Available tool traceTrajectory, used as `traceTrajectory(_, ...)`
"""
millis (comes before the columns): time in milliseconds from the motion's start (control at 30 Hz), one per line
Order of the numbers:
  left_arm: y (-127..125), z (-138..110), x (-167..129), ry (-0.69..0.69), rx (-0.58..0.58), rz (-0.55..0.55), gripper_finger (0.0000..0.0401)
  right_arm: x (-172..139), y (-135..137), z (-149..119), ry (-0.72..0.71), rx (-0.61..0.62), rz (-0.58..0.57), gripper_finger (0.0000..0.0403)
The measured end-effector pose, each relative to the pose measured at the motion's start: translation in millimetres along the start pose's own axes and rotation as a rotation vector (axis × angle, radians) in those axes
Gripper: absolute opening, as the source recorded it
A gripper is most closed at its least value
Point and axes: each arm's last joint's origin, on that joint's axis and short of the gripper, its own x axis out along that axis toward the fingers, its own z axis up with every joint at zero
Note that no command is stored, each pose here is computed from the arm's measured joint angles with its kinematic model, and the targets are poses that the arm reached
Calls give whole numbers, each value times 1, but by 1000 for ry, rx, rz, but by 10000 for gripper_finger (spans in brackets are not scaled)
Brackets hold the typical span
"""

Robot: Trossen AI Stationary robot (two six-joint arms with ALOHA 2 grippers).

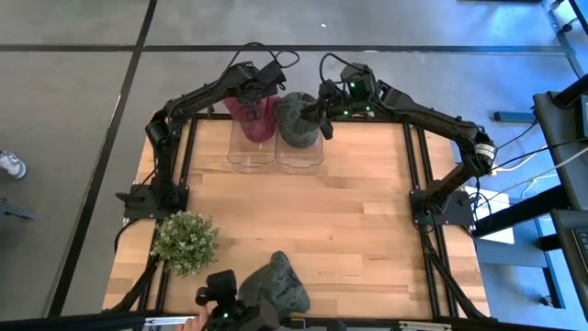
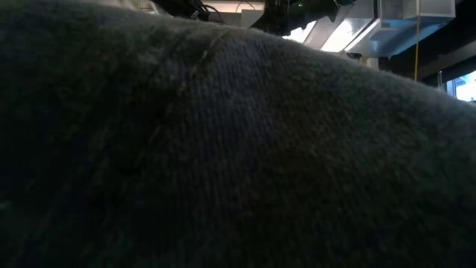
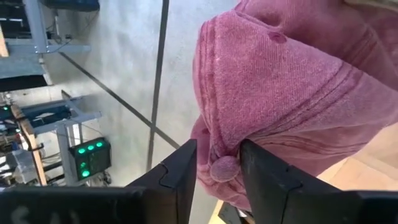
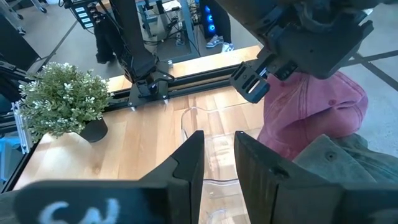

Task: Pick & Place hat
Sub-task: Put the maroon cap into the left transparent bin, then put the black cap into the right transparent bin

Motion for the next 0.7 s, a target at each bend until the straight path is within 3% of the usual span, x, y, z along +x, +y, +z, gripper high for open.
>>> traceTrajectory(300, 22, -10, -25, -111, -138, 79, 121, 0, 0, 0, 0, 1, 0, 90)
traceTrajectory(400, 30, -19, -42, -193, -178, 53, 121, 0, 0, 0, 0, 0, 0, 90)
traceTrajectory(567, 37, -36, -74, -373, -200, -108, 118, 0, 0, 0, 0, 0, 0, 90)
traceTrajectory(700, 32, -49, -103, -587, -147, -382, 120, 0, 0, 0, 0, -1, 0, 90)
